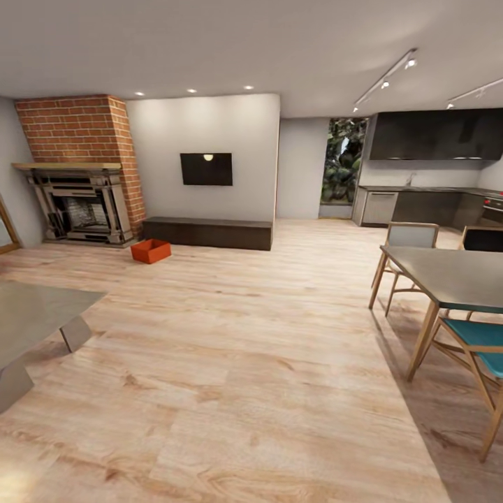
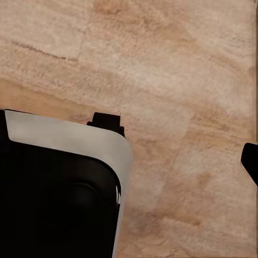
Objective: Move the two storage containers from the living room to the garage. In the garage, place one container on the floor and stack the other container on top of it (either order is fine).
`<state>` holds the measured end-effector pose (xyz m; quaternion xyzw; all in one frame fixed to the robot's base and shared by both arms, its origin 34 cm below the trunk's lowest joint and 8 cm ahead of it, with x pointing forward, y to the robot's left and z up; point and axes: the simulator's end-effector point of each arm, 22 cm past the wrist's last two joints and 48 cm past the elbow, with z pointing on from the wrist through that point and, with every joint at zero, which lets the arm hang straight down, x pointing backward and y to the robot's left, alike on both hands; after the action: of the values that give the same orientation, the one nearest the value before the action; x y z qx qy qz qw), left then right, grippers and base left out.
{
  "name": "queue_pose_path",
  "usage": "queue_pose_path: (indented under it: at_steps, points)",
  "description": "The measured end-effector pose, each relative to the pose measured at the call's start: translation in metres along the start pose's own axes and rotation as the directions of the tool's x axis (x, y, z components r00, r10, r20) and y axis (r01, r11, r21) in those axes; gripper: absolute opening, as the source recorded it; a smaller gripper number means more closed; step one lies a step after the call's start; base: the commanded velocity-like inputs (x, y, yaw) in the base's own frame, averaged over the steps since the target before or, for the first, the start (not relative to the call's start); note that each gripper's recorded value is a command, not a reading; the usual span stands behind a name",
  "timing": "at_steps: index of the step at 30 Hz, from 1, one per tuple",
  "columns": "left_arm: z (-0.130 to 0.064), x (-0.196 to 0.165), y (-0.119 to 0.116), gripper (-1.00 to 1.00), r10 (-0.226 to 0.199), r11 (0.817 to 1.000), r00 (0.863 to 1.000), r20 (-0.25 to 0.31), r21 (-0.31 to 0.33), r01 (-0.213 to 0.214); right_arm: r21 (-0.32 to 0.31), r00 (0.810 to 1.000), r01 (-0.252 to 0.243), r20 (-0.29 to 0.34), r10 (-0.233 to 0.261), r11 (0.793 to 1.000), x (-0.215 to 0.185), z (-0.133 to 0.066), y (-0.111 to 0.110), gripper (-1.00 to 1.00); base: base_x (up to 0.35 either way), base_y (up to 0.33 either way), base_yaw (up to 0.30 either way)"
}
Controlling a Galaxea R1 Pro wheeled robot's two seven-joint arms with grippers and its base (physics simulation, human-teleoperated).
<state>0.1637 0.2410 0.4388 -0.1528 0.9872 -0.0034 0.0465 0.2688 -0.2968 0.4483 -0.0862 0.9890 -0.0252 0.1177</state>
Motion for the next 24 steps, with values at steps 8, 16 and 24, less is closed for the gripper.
queue_pose_path:
  at_steps: [8, 16, 24]
  points:
    - [0.0000, 0.0000, 0.0000, 1.00, 0.000, 1.000, 1.000, 0.000, 0.000, 0.000, 0.000, 1.000, 0.000, 0.000, 0.000, 1.000, -0.0002, 0.0000, 0.0001, 1.00, 0.323, 0.000, 0.000]
    - [0.0000, -0.0002, 0.0000, 1.00, 0.000, 1.000, 1.000, 0.001, 0.000, 0.000, 0.000, 1.000, 0.000, 0.000, 0.000, 1.000, -0.0002, 0.0000, 0.0001, 1.00, 0.323, 0.000, 0.000]
    - [0.0000, 0.0000, 0.0000, 1.00, 0.000, 1.000, 1.000, 0.000, 0.000, 0.000, 0.000, 1.000, 0.000, 0.000, 0.000, 1.000, -0.0001, 0.0000, 0.0000, 1.00, 0.322, 0.000, 0.000]
